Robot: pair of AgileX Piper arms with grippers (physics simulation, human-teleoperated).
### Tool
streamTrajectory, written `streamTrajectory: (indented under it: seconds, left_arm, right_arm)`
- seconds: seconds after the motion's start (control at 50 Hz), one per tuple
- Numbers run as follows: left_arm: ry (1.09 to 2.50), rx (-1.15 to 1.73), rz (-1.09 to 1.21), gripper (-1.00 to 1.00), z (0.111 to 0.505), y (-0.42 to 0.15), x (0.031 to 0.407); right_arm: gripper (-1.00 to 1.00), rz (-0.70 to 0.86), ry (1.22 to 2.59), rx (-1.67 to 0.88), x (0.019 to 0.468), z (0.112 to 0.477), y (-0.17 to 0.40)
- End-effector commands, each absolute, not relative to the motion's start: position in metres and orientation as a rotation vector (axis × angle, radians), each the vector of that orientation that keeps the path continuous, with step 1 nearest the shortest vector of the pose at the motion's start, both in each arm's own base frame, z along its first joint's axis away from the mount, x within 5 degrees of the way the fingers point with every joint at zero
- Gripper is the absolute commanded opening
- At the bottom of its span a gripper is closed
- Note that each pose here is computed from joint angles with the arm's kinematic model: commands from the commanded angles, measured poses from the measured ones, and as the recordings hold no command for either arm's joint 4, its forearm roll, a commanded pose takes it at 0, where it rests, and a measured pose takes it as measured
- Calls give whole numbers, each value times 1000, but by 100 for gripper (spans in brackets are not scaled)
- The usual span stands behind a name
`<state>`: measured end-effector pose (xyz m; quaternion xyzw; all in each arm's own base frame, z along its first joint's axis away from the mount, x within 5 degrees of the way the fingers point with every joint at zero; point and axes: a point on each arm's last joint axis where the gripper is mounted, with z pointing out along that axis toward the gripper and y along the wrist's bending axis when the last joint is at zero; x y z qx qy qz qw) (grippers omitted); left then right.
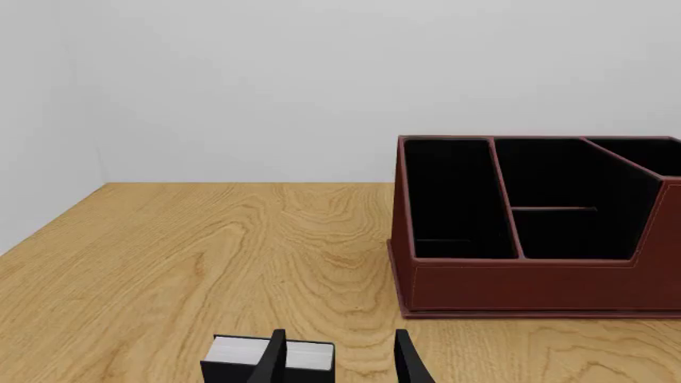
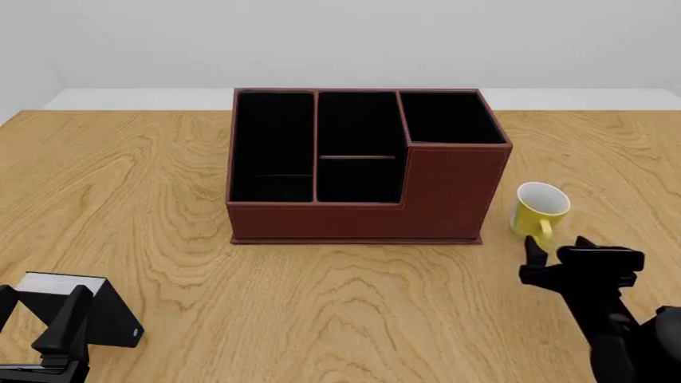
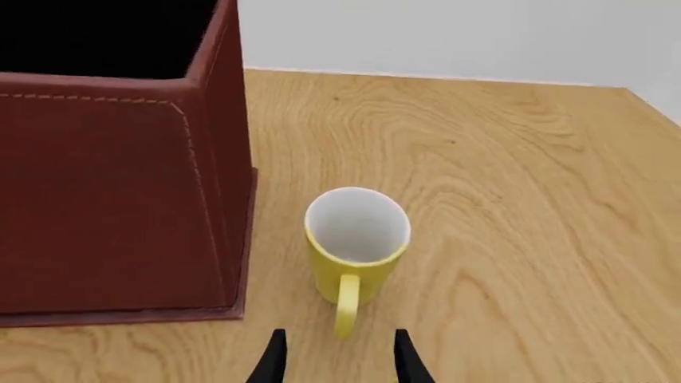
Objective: Pick up the yellow and white mug and place it to the right of the caddy.
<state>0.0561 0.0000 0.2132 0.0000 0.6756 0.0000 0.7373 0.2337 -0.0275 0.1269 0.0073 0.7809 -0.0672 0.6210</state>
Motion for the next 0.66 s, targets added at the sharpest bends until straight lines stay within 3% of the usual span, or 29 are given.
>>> streamTrajectory:
  seconds: [0.02, 0.66]
  left_arm:
    - [1484, 0, 0, 100, 213, 0, 56]
    - [1484, 0, 0, 100, 213, 0, 56]
  right_arm:
    - [100, -161, 1775, 5, 218, 136, -25]
    - [100, -178, 1723, -17, 185, 164, -20]
